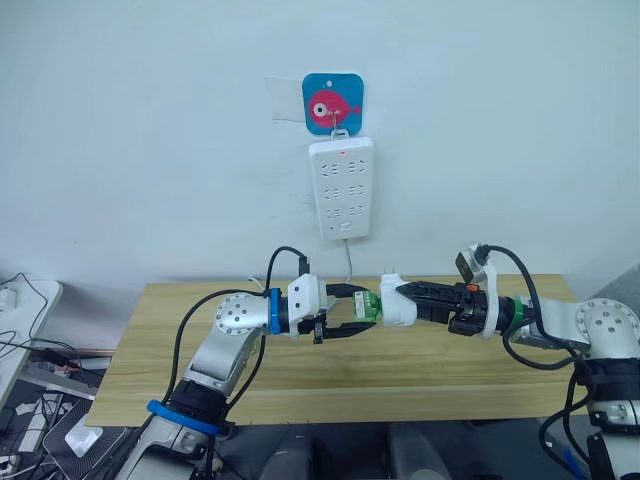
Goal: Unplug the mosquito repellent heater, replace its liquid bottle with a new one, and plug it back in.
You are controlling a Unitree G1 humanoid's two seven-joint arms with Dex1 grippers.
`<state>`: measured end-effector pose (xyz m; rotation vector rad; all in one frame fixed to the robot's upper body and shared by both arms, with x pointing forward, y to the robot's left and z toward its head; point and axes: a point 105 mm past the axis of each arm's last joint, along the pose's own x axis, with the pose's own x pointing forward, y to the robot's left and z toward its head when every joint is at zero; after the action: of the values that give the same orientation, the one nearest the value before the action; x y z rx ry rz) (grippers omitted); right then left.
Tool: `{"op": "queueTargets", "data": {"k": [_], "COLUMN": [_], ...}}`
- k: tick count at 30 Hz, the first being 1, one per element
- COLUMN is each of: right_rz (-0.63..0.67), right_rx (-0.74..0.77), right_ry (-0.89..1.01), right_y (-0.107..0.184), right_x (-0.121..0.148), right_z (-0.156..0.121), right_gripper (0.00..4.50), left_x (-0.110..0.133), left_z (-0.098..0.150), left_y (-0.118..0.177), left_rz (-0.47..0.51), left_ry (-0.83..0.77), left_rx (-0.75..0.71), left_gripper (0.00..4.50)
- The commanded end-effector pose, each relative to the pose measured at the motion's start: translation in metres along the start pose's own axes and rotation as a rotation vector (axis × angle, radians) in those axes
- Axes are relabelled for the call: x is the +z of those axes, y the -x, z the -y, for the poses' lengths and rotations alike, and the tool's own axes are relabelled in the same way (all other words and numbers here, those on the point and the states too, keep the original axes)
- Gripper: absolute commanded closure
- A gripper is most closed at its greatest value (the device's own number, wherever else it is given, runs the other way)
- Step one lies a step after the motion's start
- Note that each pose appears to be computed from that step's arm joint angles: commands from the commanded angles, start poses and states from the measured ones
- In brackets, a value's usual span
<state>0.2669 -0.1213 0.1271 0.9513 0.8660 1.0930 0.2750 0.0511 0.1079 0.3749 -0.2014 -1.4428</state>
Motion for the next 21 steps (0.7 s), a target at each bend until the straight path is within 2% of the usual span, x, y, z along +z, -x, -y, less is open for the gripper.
{"op": "queueTargets", "data": {"k": [1, 10, 13, 16, 21], "right_rz": [-0.083, -0.115, -0.119, -0.114, -0.103], "right_rx": [0.084, 0.085, 0.086, 0.097, 0.097], "right_ry": [0.008, 0.008, 0.007, 0.002, 0.015], "right_y": [-0.0029, -0.0032, -0.0030, -0.0035, -0.0031], "right_x": [-0.0056, -0.0083, -0.0096, -0.0091, -0.0072], "right_z": [-0.0154, -0.0136, -0.0128, -0.0132, -0.0130], "right_gripper": [0.02, 0.02, 0.57, 1.51, 1.52], "left_x": [0.0094, 0.0108, 0.0114, 0.0123, 0.0129], "left_z": [0.0053, 0.0044, 0.0037, 0.0029, 0.0014], "left_y": [-0.0048, -0.0054, -0.0060, -0.0068, -0.0073], "left_rz": [0.017, 0.022, 0.024, 0.026, 0.031], "left_ry": [-0.062, -0.065, -0.068, -0.070, -0.045], "left_rx": [-0.044, -0.026, -0.026, -0.030, -0.033], "left_gripper": [2.22, 2.22, 2.22, 2.22, 2.22]}}
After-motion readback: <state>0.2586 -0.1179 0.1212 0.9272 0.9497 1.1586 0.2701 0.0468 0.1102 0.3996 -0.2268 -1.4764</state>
